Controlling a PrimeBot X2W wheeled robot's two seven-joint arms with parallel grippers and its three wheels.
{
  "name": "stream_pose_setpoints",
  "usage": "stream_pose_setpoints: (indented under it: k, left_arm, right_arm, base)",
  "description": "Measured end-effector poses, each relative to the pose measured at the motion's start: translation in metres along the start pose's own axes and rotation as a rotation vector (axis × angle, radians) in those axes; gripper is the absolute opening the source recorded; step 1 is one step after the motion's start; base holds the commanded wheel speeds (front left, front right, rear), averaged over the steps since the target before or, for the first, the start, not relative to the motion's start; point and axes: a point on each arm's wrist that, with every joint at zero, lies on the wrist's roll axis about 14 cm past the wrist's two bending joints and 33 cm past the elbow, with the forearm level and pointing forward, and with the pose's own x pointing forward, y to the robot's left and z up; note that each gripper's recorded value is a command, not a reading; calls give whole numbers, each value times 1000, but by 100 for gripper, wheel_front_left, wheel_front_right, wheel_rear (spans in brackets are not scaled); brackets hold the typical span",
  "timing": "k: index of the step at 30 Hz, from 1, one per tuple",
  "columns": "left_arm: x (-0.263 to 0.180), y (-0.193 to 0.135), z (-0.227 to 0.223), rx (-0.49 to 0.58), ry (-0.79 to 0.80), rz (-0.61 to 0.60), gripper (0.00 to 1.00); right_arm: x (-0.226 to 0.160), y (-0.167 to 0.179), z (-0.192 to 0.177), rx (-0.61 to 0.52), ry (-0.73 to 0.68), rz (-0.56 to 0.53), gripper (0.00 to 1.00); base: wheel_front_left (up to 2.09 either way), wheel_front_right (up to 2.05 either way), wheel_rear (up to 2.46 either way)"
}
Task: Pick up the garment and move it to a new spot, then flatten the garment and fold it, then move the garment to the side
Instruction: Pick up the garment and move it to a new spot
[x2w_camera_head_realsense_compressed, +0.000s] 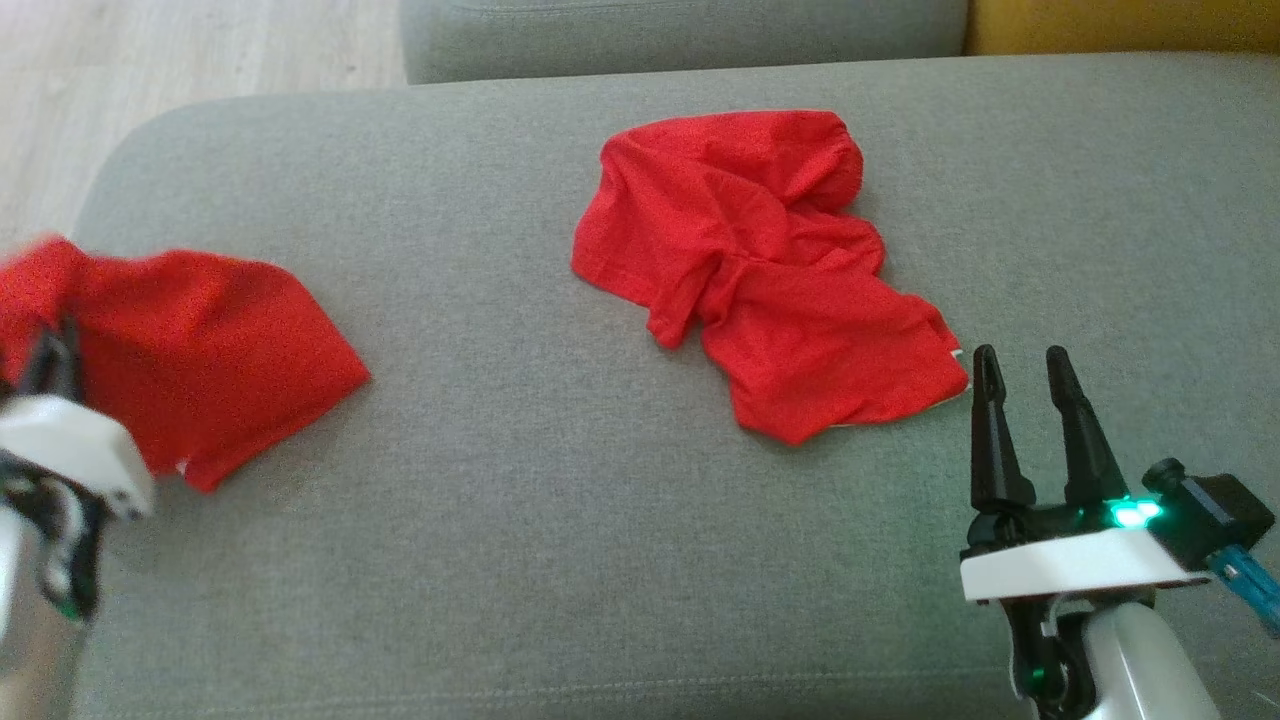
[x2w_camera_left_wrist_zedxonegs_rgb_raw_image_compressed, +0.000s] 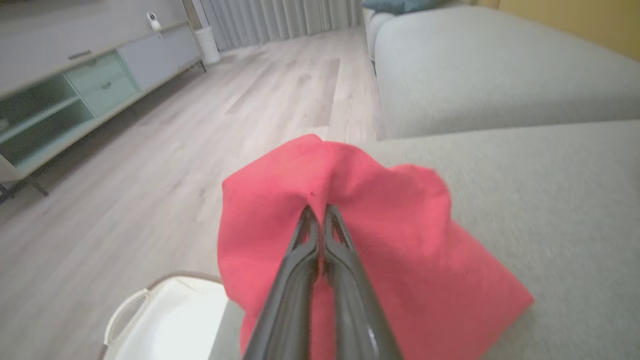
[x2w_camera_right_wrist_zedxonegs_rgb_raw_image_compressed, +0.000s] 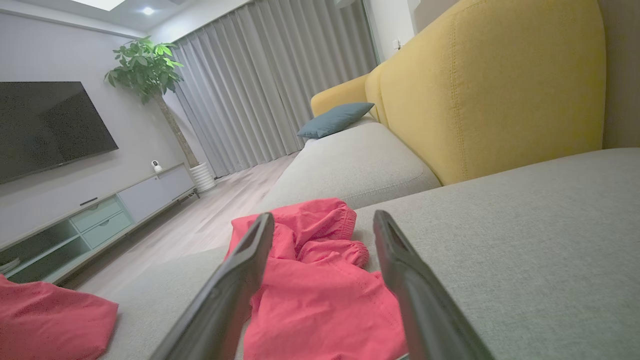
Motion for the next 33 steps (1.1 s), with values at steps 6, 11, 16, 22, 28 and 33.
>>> stream_pose_setpoints:
  k: [6,11,16,22,28,33]
  left_arm:
    - [-5,-34,-47,-26,136,-66,34]
    - [-6,-30,-53,-23,138,-39,100]
    - [3,-29,-8,-32,-18,-16,100]
    - [-5,-44,81,-90,-300,-18,100]
    - [-43,-66,101,-217,-406,-24,100]
    - [-72,-87,64,-293,-328,-33,100]
  right_arm:
    - [-2,-6,-1,-2,5,-18,100]
    - [-1,-7,-2,-10,6,-20,100]
    - [1,-8,1,-11,-4,-22,100]
    - [6,2,4,-14,-13,11,100]
    - [9,16,8,-25,-24,52,100]
    - [8,23,2,-29,-6,74,100]
  base:
    - [0,0,0]
    - [0,0,0]
    - [0,0,0]
    - [0,0,0]
    - [0,0,0]
    - [0,0,0]
